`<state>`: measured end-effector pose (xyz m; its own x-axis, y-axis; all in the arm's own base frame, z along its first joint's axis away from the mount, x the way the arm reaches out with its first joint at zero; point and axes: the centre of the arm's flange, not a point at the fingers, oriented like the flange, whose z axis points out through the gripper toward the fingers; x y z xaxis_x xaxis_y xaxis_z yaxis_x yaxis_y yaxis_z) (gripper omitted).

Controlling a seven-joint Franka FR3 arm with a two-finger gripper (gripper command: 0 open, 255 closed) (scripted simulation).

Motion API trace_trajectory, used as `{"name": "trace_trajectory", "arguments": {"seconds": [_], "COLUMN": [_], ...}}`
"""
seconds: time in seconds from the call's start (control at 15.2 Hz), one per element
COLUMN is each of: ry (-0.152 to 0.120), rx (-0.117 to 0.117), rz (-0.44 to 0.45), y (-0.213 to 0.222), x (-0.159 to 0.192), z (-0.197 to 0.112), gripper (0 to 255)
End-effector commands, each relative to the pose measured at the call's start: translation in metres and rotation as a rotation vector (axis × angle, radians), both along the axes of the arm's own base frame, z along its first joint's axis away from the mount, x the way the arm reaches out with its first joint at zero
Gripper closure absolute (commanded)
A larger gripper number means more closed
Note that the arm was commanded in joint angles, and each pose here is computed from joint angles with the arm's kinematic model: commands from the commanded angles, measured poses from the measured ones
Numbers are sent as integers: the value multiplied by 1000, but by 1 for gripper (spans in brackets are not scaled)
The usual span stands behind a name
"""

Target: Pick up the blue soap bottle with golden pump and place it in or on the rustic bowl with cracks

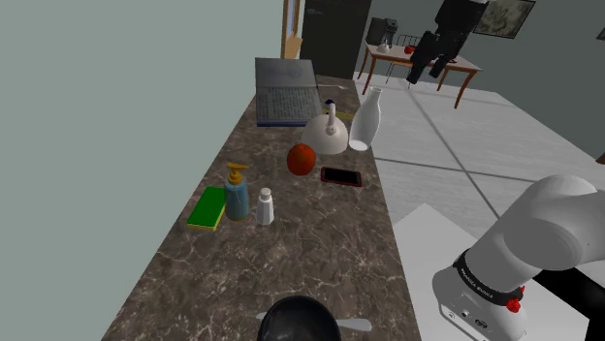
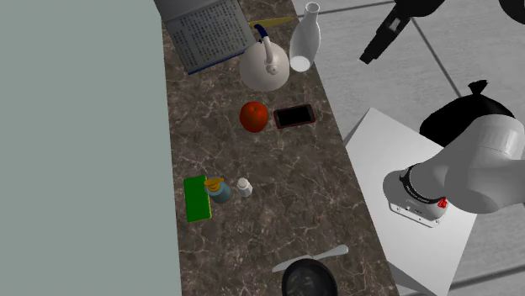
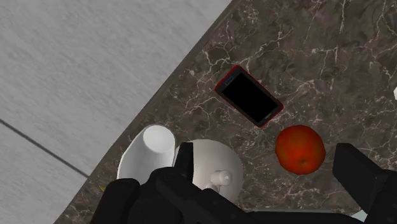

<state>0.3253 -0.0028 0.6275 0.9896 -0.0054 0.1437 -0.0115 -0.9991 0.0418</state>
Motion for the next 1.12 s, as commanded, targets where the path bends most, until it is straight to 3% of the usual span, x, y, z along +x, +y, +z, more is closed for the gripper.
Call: {"name": "trace_trajectory", "arguments": {"seconds": [0.0,1.06], "ry": [0,-90], "rx": [0,45], "rz": [0,-142], "y": [0,175], "x": [0,17], "z": [0,-111], "gripper": [0,0]}}
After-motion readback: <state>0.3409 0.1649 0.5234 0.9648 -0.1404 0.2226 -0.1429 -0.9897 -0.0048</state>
